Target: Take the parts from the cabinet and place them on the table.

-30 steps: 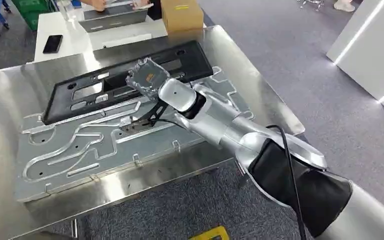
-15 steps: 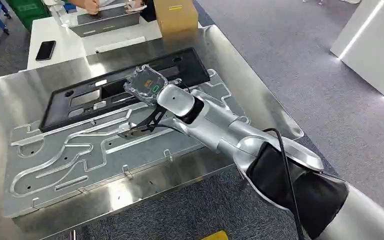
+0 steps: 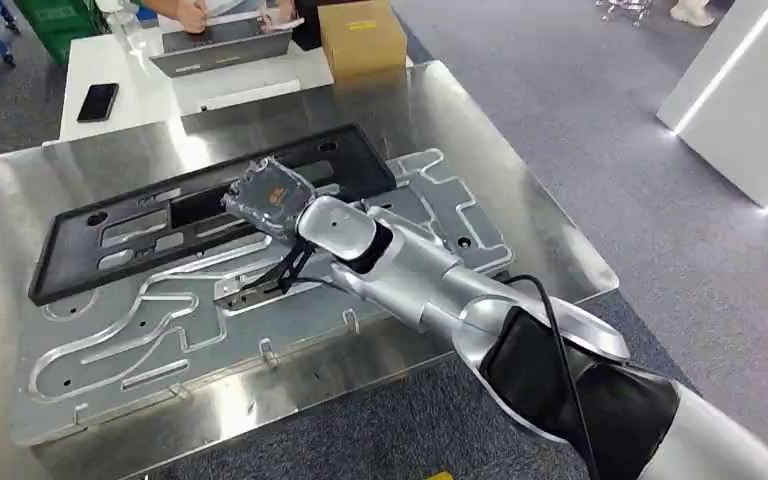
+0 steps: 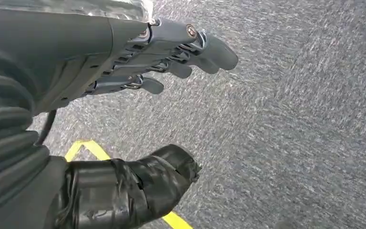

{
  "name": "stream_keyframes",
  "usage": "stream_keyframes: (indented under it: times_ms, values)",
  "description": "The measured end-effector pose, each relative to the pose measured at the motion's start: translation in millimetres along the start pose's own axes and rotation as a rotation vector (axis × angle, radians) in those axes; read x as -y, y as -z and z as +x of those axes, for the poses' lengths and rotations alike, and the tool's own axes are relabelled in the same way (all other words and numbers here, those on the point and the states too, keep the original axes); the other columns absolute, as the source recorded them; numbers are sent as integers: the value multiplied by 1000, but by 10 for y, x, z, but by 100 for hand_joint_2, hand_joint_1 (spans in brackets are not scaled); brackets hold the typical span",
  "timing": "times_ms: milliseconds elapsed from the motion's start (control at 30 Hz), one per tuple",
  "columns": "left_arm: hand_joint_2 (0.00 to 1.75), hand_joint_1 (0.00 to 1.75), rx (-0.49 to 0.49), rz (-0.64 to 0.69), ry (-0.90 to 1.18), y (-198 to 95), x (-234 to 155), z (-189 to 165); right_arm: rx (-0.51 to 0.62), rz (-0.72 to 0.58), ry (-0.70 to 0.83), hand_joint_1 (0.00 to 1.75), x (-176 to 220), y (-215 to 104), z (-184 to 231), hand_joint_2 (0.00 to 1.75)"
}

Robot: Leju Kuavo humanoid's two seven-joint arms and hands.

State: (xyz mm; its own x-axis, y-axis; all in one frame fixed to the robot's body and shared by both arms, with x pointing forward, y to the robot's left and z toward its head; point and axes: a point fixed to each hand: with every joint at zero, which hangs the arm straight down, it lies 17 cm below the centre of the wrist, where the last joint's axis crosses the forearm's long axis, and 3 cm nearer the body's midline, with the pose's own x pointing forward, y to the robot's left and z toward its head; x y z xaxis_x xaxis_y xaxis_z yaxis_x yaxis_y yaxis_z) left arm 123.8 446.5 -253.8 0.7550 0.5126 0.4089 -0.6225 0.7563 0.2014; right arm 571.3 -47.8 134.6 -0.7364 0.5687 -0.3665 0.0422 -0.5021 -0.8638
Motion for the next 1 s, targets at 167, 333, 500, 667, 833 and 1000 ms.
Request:
stream_keyframes:
  times_ms: [167, 333, 500, 667, 833, 1000]
  values:
    - [175, 0, -3, 0, 0, 0, 0, -6, 5, -3, 5, 175, -12, 5, 34, 175]
    - [175, 0, -10, -33, -11, -10, 64, -5, 98, -53, 49, 175, 136, 94, 412, 175]
    - [175, 0, -13, -36, -12, -9, 51, -17, 114, -69, 51, 175, 231, 130, 505, 175]
    - [175, 0, -13, -32, -24, -5, 26, -10, 120, -79, 61, 0, 276, 146, 550, 0]
    - [0, 0, 0, -44, -31, -4, 51, 43, 118, -90, 64, 0, 338, 156, 544, 0]
    - [0, 0, -8, -39, -27, -3, 32, 15, 118, -91, 63, 0, 346, 153, 529, 0]
